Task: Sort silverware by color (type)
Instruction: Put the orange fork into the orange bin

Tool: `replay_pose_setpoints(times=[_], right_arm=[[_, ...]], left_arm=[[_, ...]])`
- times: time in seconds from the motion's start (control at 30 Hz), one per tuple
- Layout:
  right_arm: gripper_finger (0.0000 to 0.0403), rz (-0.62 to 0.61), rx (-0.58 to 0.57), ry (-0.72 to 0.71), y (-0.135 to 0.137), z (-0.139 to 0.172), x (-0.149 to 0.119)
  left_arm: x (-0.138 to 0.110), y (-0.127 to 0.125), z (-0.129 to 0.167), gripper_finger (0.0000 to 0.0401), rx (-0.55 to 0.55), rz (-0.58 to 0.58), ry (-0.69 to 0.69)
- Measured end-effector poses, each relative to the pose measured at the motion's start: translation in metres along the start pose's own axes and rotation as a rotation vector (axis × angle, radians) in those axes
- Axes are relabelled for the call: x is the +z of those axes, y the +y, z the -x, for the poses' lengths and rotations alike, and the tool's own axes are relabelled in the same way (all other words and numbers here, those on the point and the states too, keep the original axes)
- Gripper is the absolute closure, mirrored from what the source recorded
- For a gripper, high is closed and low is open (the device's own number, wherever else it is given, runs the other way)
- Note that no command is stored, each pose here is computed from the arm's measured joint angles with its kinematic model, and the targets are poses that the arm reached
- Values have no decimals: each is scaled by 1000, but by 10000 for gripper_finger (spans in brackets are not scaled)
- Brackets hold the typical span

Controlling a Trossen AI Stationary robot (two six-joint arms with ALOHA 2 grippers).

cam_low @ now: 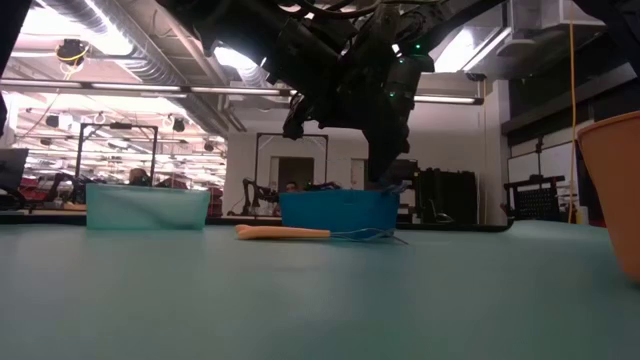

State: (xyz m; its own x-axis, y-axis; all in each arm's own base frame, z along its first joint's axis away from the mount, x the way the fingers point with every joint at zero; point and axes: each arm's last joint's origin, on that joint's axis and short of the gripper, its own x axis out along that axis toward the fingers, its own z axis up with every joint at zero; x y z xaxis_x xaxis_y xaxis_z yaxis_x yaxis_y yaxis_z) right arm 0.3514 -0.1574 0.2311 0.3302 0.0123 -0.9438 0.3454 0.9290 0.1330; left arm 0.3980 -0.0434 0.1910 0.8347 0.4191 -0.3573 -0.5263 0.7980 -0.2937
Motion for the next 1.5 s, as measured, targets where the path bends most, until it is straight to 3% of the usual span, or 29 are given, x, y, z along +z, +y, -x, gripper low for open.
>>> replay_pose_setpoints(times=[0.67, 1.03, 1.3, 1.5], right_arm=[[352, 25, 41, -2, 3, 10, -3], [352, 111, -13, -212, 16, 102, -21], [352, 163, -40, -360, 28, 171, -61], [352, 172, -47, -454, 33, 199, -105]], left_arm=[[-1, -1, 0, 316, -41, -16, 27], [-1, -4, 0, 316, -108, -131, 48], [7, -5, 0, 316, -130, -257, -18], [18, -3, 7, 316, -124, -385, -28]])
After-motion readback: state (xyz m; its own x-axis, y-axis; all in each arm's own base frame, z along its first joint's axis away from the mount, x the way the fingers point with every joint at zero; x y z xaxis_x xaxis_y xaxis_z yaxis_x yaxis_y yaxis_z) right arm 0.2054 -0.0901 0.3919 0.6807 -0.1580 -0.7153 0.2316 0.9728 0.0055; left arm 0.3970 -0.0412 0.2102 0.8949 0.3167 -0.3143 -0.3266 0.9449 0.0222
